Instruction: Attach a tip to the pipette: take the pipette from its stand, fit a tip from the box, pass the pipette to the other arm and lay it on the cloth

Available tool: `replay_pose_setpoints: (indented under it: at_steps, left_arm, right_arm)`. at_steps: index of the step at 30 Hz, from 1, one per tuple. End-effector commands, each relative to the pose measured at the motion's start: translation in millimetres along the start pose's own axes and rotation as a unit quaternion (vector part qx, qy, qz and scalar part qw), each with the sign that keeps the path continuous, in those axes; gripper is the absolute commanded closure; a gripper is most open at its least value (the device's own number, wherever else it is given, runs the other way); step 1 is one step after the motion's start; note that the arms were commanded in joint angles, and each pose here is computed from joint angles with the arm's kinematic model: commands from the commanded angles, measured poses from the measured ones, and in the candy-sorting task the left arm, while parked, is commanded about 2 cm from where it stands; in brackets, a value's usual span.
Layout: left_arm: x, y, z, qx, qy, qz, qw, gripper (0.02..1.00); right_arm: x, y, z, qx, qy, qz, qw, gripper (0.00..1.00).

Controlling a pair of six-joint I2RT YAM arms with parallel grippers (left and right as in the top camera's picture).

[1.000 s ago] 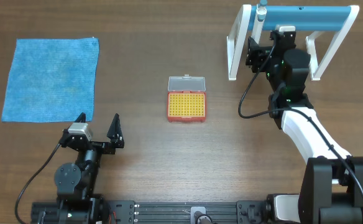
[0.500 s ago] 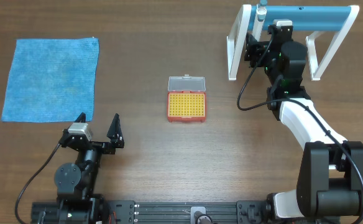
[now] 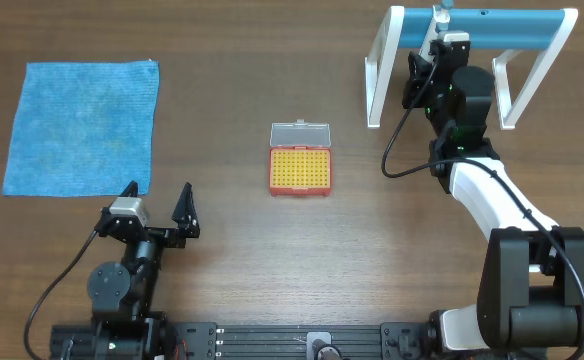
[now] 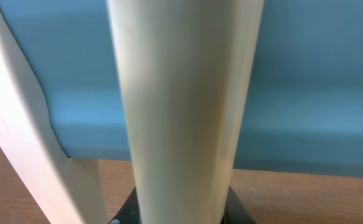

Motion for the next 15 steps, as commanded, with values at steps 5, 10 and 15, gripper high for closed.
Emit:
replay_pose_setpoints:
  at_steps: [5, 10, 15]
  left_arm:
    - [1, -1, 0, 0.000, 0.003, 0.004, 1.000, 0.023]
    - [1, -1, 0, 0.000, 0.003, 0.004, 1.000, 0.023]
    - [1, -1, 0, 0.000, 0.003, 0.004, 1.000, 0.023]
  right_arm:
    - [-1, 41, -15, -0.046, -0.002, -0.011, 0.999, 0.917]
    - [0, 35, -17, -0.030, 0.001, -0.009, 1.000, 0.919]
    - [20, 66, -50, -0.048, 0.018, -0.016, 0.999, 0.917]
Point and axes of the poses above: each gripper's point midway between its finger pads, its own z axis out along the fingers, its own x axis along the line the jaws close on, y = z × x, the point moved 1 cm from there along -z, back along the fingers, and after that the axes turned 11 degrees about -z, right-handed, at the moved point
